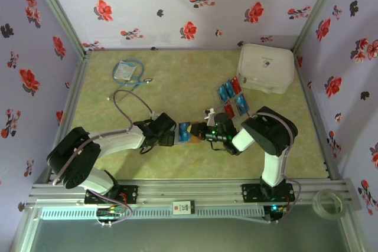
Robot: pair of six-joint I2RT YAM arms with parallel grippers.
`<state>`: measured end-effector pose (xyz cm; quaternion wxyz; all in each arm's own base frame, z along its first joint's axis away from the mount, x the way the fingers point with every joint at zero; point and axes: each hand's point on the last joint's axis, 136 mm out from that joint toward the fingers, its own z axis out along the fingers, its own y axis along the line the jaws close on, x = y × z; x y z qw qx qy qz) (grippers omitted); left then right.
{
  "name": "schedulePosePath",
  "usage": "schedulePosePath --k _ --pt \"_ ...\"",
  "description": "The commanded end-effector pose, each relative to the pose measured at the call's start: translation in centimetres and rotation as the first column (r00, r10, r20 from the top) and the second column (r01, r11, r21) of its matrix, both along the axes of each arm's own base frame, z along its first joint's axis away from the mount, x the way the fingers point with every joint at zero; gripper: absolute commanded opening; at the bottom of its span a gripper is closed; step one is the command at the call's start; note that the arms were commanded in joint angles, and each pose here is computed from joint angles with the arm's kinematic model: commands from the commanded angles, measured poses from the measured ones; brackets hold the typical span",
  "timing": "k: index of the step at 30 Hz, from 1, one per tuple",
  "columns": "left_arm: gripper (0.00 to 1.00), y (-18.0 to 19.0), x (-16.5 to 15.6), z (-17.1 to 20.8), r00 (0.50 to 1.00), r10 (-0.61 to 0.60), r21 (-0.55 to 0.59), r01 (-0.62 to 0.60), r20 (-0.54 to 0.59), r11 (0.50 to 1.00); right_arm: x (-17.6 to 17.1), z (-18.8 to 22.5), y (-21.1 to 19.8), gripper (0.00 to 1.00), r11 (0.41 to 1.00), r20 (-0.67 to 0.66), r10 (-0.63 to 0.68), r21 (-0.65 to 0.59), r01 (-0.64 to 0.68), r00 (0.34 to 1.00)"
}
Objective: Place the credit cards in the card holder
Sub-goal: Insert the credit card into the card slot.
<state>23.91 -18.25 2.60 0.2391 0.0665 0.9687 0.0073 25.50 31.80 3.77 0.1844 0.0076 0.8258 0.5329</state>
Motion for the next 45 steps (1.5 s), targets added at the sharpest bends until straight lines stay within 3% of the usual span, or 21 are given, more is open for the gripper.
schedulePosePath --k 1,33,39,45 --pt "1.0 1.7 -0.8 -1.3 0.999 0.02 0.086 -0.018 -0.025 0.996 -1.3 -1.7 -0.3 0.0 0.999 -0.046 0.018 -0.029 -0.019 0.999" --pt "1.0 1.7 -0.8 -1.4 0.999 0.02 0.087 -0.018 -0.026 0.996 -1.3 -2.6 1.0 0.01 0.997 -0.085 0.053 -0.052 -0.057 0.995" --pt "1.0 1.7 -0.7 -1.2 1.0 0.022 0.08 -0.021 -0.019 0.997 -1.5 -2.7 0.8 0.28 0.995 -0.089 0.054 -0.076 -0.061 0.995" --pt "1.0 1.4 -0.4 -0.4 1.0 0.031 0.05 -0.031 0.002 0.998 -1.0 -1.8 0.8 0.42 0.991 -0.073 0.057 -0.121 -0.065 0.996"
